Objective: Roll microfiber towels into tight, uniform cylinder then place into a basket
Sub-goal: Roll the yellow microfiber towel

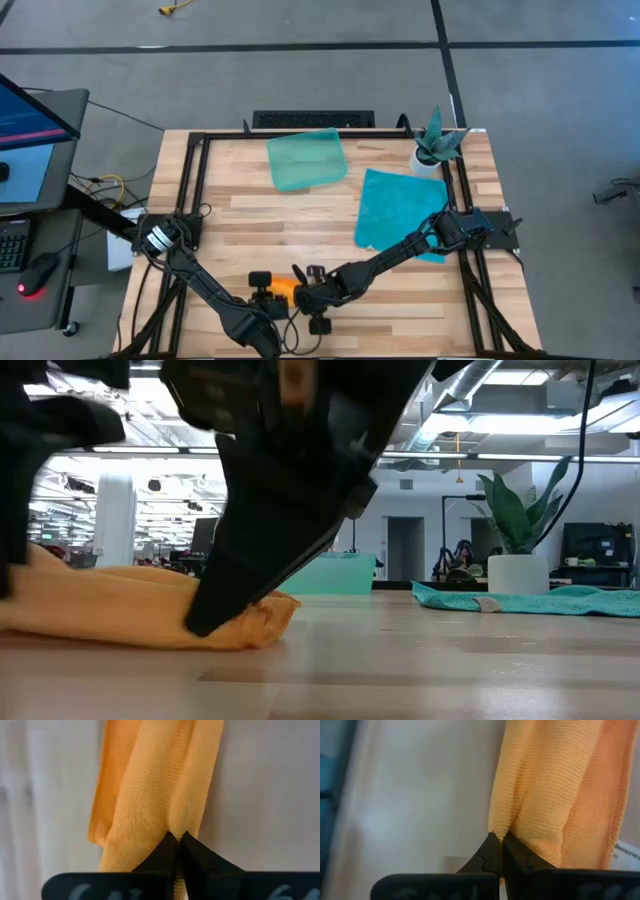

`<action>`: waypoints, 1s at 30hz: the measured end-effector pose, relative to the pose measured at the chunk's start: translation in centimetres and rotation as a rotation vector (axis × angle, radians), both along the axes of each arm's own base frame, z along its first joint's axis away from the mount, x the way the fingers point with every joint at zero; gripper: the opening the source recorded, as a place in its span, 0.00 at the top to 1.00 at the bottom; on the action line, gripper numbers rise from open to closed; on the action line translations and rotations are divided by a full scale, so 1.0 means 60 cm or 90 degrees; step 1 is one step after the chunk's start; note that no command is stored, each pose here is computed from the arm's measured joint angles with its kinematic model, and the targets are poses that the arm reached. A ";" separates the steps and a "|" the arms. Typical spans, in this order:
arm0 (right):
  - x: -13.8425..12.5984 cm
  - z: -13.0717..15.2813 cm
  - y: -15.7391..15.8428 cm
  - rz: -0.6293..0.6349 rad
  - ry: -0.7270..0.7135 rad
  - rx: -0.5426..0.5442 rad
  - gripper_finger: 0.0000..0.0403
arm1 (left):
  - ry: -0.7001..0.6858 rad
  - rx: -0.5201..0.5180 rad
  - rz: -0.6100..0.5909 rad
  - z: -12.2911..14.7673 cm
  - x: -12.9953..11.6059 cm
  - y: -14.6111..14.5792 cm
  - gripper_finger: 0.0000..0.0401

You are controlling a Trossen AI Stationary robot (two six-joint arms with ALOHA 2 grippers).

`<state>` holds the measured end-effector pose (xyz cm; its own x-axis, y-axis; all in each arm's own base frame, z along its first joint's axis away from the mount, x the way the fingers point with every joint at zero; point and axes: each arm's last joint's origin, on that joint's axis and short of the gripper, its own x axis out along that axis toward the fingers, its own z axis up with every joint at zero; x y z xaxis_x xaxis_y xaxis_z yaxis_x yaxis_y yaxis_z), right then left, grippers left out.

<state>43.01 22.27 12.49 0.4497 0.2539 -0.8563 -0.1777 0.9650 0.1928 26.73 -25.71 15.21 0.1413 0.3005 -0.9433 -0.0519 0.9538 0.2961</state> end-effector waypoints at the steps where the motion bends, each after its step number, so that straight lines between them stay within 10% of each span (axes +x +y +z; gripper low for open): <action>1: -0.001 0.001 0.007 0.011 -0.004 0.015 0.95 | 0.007 -0.023 0.002 0.008 0.003 -0.006 0.98; 18: 0.001 0.033 0.049 0.022 -0.034 0.122 0.94 | 0.102 -0.101 0.118 0.049 0.037 0.031 0.98; 30: -0.008 0.015 0.042 -0.022 0.015 0.104 0.95 | 0.052 -0.069 0.117 -0.015 0.031 0.054 0.98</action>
<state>42.52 24.79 13.42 0.4416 0.3752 -0.8150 -0.1385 0.9260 0.3512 28.60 -22.49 14.29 0.0151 0.2099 -0.9776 -0.2078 0.9570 0.2023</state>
